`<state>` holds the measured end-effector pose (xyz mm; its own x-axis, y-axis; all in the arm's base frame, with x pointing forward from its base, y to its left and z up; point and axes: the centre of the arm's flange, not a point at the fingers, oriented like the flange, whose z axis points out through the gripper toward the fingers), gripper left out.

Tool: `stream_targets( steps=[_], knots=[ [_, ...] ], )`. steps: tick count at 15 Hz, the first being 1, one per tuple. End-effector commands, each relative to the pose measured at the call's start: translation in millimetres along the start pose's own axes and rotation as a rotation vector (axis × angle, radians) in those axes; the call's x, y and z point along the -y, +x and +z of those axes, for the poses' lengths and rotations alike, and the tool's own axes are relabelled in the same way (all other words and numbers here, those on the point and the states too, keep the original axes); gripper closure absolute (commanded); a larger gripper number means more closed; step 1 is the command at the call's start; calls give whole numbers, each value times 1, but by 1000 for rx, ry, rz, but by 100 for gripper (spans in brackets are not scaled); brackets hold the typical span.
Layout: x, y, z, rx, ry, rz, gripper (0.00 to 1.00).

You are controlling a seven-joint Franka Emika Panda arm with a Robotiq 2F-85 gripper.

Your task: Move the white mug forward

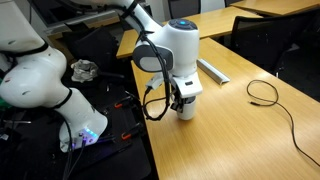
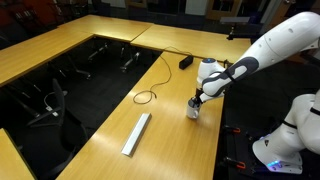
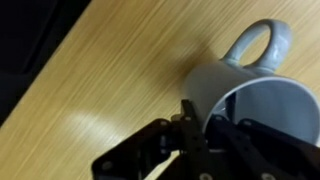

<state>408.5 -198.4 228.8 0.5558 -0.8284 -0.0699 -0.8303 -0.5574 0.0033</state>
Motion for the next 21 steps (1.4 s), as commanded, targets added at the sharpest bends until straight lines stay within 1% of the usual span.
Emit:
stream_targets(
  steps=[1,7,10,11,12,13,14,16,17,19,21],
  knots=[
    [-1,-7,-9,-16,-10,1,97],
    [6,-7,2,-24,-59,-24,97],
    [9,-8,9,-33,-60,-37,97],
    [10,-9,9,-35,-62,-31,64],
    [11,-10,8,-34,-63,-34,63],
    [12,-10,5,-30,-63,-41,58],
    [12,-9,-1,-31,-60,-45,49],
    [13,-8,-18,-32,-38,-65,36],
    [14,-8,-29,-29,-26,-78,27],
    [17,-12,-55,-15,-26,-99,12],
    [20,-17,-81,-20,-14,-141,0]
  ],
)
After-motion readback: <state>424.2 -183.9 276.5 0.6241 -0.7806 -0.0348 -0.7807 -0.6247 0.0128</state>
